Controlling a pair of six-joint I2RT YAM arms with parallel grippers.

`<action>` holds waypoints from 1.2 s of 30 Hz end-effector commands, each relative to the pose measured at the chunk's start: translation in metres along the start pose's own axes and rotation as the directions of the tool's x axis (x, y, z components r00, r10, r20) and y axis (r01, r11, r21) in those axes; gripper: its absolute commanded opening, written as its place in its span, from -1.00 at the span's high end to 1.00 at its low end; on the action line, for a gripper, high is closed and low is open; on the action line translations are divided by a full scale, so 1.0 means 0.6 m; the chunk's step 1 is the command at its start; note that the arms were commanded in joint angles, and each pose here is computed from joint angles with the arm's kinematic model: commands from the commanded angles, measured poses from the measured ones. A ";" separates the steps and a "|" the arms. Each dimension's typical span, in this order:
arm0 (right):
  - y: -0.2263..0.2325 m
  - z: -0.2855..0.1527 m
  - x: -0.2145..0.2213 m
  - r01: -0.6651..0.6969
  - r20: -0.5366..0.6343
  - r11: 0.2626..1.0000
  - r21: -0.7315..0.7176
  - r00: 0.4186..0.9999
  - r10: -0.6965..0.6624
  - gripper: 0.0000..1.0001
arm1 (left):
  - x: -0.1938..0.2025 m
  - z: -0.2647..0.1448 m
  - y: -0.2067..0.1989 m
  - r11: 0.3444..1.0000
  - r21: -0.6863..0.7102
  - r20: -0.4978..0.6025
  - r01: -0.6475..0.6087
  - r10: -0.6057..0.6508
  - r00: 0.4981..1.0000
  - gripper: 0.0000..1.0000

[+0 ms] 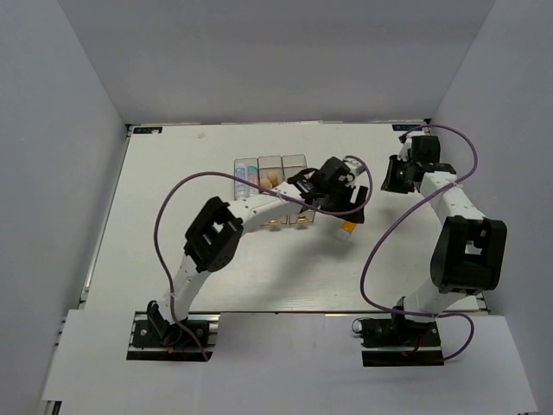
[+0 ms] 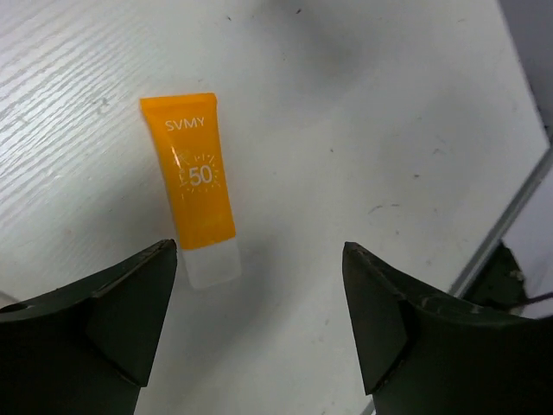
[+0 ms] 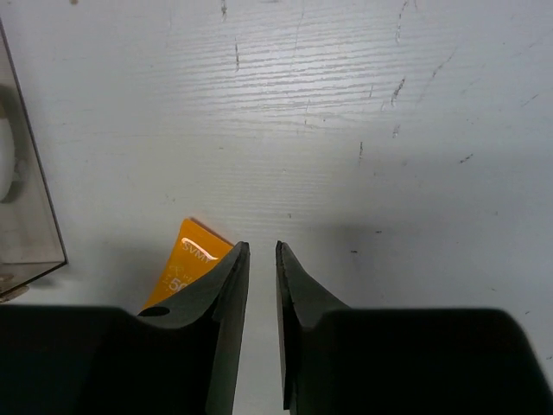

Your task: Organize the makeup

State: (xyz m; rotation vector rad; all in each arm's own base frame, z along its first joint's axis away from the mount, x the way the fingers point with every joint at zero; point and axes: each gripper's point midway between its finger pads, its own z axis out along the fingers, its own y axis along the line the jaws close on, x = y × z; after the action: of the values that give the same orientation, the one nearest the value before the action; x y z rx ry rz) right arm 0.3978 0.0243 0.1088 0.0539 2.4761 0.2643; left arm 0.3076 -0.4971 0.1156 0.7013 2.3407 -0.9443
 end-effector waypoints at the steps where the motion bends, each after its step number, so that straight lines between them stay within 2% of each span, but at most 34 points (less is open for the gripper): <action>1: 0.006 -0.032 -0.031 -0.010 0.085 0.999 -0.046 0.996 0.014 0.49 | 0.001 0.015 -0.003 0.993 -0.090 -0.035 -0.081 0.078 0.996 -0.75; 12: -0.012 -0.035 -0.025 -0.046 0.082 0.997 -0.068 0.995 0.051 0.46 | 0.041 0.054 0.055 0.950 -0.267 -0.089 -0.161 0.142 0.986 -0.77; 26: -0.013 -0.028 -0.018 -0.053 0.065 0.995 -0.081 0.996 0.058 0.44 | 0.082 0.082 0.037 0.953 -0.253 -0.124 -0.167 0.140 0.982 -0.75; 32: -0.009 -0.028 -0.013 -0.065 0.059 0.993 -0.099 0.996 0.071 0.44 | 0.103 0.090 0.048 0.935 -0.308 -0.141 -0.174 0.136 0.981 -0.65; 35: -0.008 -0.028 -0.009 -0.070 0.056 0.992 -0.104 0.996 0.076 0.44 | 0.115 0.090 0.062 0.915 -0.359 -0.155 -0.182 0.134 0.979 -0.50; 36: -0.008 -0.028 -0.010 -0.069 0.058 0.992 -0.104 0.995 0.075 0.45 | 0.120 0.088 0.069 0.908 -0.377 -0.164 -0.184 0.130 0.978 -0.36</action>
State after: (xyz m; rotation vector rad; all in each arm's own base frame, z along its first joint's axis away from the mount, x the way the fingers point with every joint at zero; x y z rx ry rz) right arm 0.3914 0.0141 0.1189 0.0985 2.4256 0.3870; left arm 0.2981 -0.5011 0.0289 0.8027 2.4076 -0.4406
